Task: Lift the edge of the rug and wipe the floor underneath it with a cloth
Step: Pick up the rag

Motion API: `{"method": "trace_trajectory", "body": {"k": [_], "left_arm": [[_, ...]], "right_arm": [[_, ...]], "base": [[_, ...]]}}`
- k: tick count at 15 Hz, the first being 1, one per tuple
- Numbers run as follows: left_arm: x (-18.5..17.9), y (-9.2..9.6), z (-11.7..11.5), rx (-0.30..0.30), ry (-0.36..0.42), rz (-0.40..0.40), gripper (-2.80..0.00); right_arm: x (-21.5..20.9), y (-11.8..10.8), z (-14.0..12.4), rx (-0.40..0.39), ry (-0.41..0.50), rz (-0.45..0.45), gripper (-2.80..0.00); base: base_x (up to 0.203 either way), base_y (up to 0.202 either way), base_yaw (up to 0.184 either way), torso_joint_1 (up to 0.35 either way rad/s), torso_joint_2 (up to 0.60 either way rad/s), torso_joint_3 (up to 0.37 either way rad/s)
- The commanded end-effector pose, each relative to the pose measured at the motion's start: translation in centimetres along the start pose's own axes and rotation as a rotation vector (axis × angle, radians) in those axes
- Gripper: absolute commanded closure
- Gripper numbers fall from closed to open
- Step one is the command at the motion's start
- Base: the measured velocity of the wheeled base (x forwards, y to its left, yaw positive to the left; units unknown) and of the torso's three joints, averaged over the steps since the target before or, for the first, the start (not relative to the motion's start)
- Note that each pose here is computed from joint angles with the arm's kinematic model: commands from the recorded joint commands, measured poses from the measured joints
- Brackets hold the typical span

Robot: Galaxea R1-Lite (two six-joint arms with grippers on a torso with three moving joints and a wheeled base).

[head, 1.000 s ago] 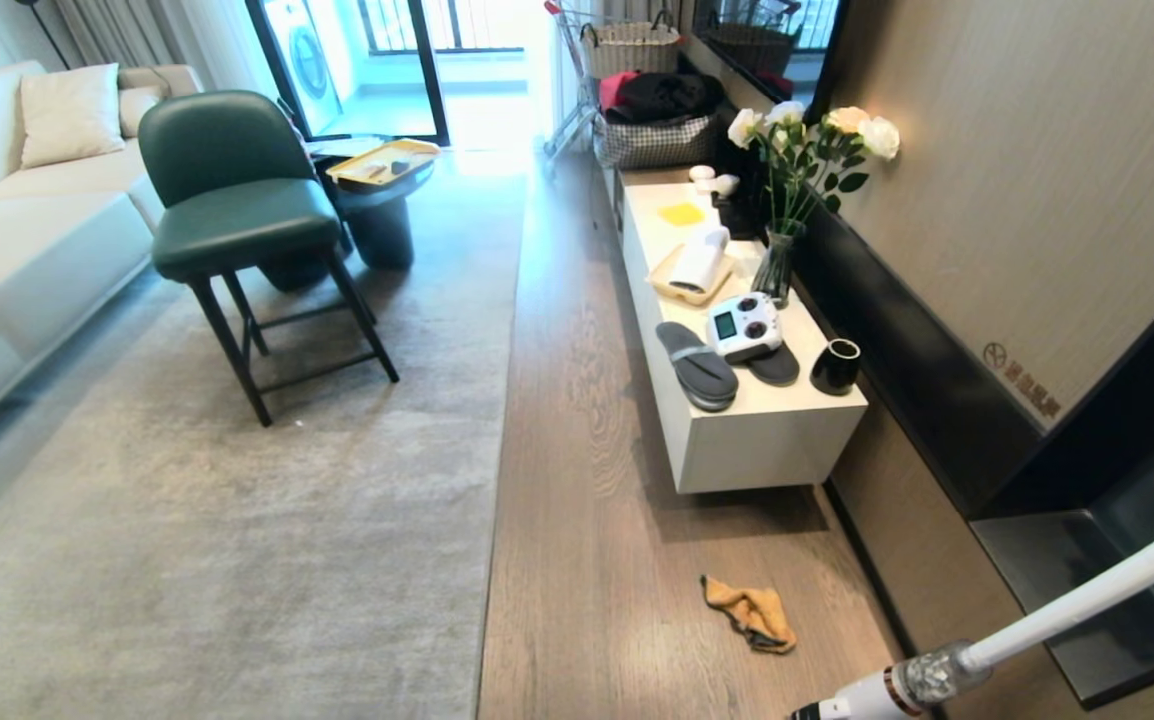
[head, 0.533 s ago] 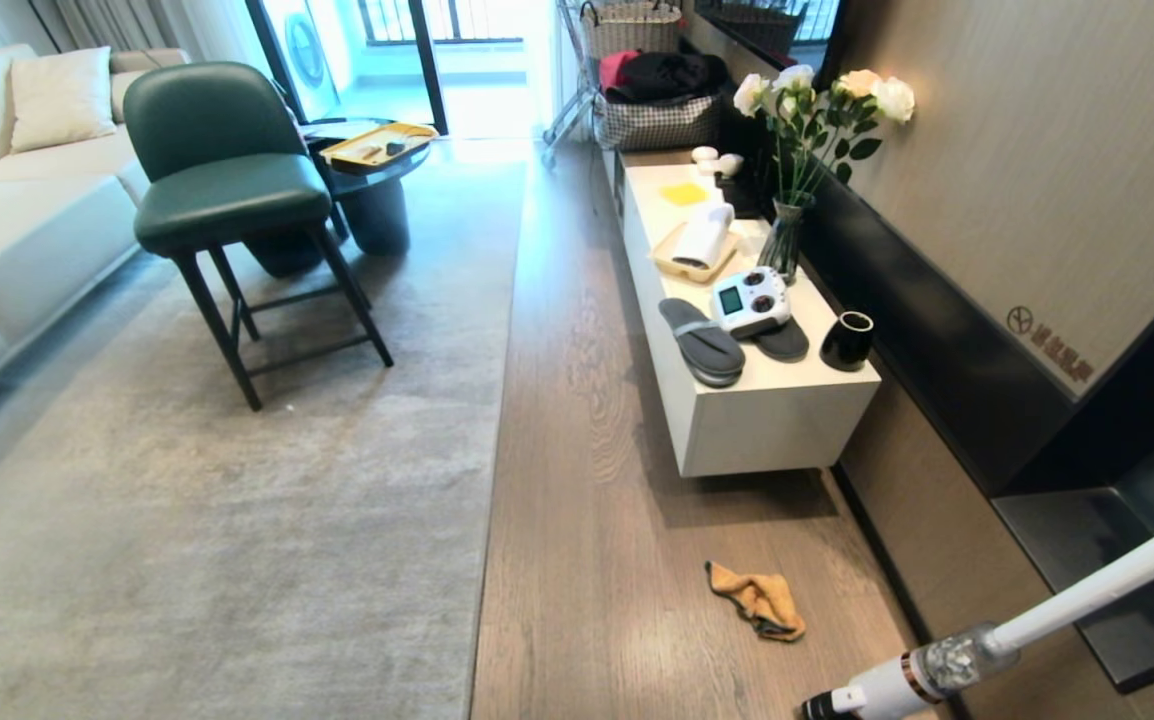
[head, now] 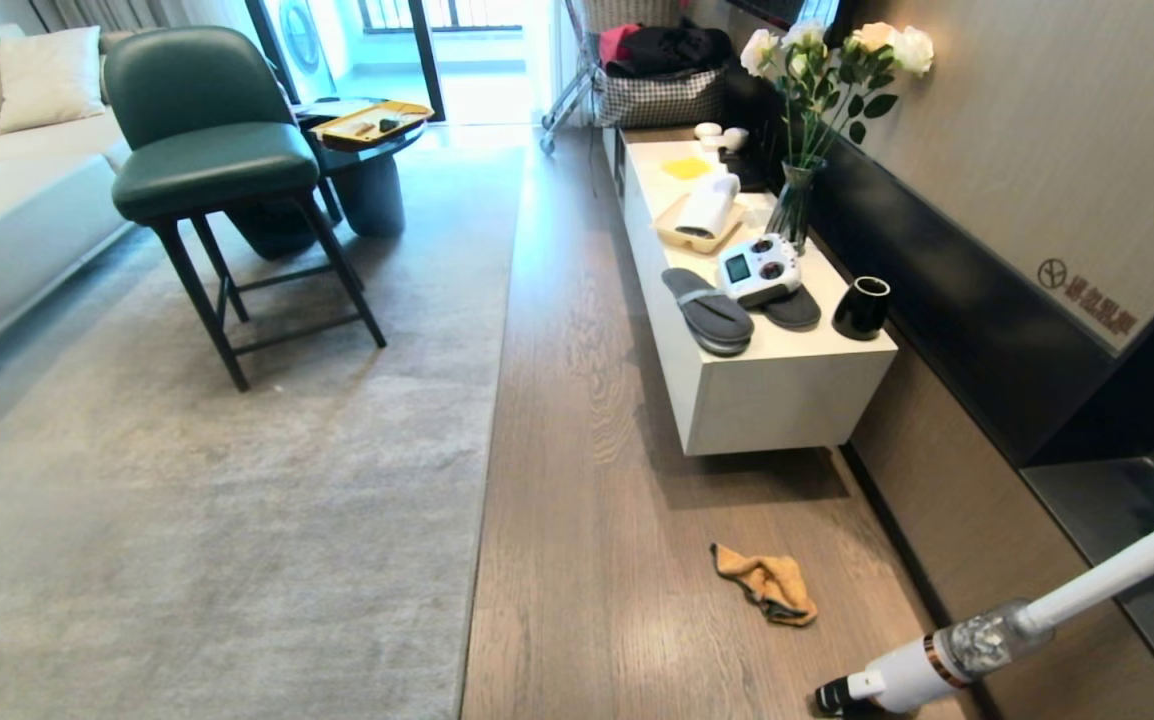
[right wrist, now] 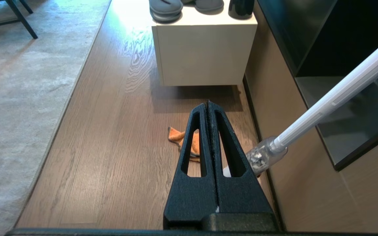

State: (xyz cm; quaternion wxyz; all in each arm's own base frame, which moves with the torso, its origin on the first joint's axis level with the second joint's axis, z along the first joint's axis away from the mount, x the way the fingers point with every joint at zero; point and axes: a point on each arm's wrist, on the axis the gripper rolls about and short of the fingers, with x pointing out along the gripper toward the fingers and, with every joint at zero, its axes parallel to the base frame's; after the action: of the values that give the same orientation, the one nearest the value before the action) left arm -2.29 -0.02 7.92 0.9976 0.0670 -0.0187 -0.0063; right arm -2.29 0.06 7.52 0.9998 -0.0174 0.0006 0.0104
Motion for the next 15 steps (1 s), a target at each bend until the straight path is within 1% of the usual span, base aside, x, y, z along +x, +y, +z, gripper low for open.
{"method": "trace_trajectory", "body": {"k": [1,7,8,15], "left_arm": [[0.00,0.00,0.00,0.001,0.000,0.000,0.00],[0.00,0.00,0.00,0.001,0.000,0.000,0.00],[0.00,0.00,0.00,0.001,0.000,0.000,0.00],[0.00,0.00,0.00,0.001,0.000,0.000,0.00]], "right_arm": [[0.01,0.00,0.00,0.000,0.002,0.001,0.00],[0.01,0.00,0.00,0.000,0.002,0.001,0.00],[0.01,0.00,0.00,0.000,0.002,0.001,0.00],[0.01,0.00,0.00,0.000,0.002,0.001,0.00]], "base": [[0.000,0.000,0.000,-0.034,0.44,0.422],[0.000,0.000,0.000,0.016,0.41,0.442],[0.000,0.000,0.000,0.002,0.07,0.144],[0.000,0.000,0.000,0.000,0.00,0.000]]}}
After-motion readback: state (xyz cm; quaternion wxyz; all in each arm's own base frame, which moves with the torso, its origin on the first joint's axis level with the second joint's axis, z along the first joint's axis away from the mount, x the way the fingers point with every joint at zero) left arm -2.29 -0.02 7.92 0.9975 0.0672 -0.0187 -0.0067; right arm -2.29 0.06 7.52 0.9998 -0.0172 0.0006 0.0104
